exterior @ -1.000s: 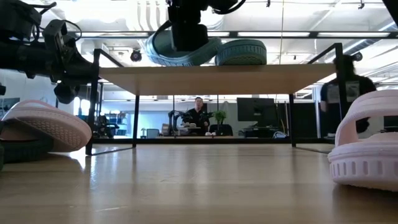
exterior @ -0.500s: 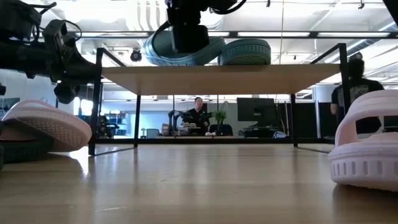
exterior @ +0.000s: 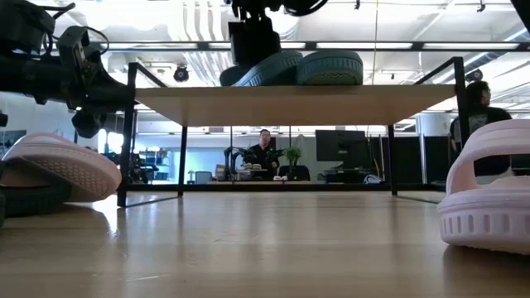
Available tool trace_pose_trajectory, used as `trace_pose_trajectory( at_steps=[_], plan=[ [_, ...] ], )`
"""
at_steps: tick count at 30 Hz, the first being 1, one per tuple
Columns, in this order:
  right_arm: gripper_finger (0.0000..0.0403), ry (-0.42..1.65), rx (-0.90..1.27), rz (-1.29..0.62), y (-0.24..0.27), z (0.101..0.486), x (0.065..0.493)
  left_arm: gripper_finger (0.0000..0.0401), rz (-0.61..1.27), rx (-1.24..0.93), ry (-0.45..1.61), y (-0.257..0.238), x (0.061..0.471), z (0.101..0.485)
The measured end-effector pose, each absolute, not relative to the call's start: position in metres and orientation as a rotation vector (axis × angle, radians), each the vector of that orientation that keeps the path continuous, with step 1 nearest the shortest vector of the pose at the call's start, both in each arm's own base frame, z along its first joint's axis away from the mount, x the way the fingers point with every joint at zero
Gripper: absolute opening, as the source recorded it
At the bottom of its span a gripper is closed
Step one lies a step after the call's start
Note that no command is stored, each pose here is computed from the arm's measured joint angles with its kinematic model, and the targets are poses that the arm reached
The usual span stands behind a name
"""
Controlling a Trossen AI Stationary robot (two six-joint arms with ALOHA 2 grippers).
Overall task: Pick and place slides into the shelf
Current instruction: Put the green slipper on the shelf, then adjust the green slippers on the shelf
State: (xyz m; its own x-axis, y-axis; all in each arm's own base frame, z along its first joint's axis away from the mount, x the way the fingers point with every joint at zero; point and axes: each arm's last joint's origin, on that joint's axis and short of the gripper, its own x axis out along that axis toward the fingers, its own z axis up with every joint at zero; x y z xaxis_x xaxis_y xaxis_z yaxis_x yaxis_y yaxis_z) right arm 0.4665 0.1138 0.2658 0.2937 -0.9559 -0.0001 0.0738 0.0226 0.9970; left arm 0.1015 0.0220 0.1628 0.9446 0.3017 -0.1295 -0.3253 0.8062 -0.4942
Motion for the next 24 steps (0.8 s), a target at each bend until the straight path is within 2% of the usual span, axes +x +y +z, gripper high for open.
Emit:
trace_pose_trajectory(
  at_steps=[6,11,19,24],
  plan=[
    [0.0201,-0.954,1.328,-0.975,0.124,0.289,0.455,0.0012,0.336,-0.537,0.046,0.022,0.101,0.163],
    [0.0193,-0.885,1.286,-0.966,0.135,0.318,0.438,0.0012,0.335,-0.537,0.046,0.022,0.101,0.163],
    [0.0187,-0.606,0.967,-1.002,0.155,0.387,0.388,0.0012,0.335,-0.537,0.045,0.022,0.101,0.163],
    [0.0162,-0.483,0.790,-1.022,0.158,0.405,0.372,0.0012,0.335,-0.537,0.045,0.022,0.101,0.163]
  ],
)
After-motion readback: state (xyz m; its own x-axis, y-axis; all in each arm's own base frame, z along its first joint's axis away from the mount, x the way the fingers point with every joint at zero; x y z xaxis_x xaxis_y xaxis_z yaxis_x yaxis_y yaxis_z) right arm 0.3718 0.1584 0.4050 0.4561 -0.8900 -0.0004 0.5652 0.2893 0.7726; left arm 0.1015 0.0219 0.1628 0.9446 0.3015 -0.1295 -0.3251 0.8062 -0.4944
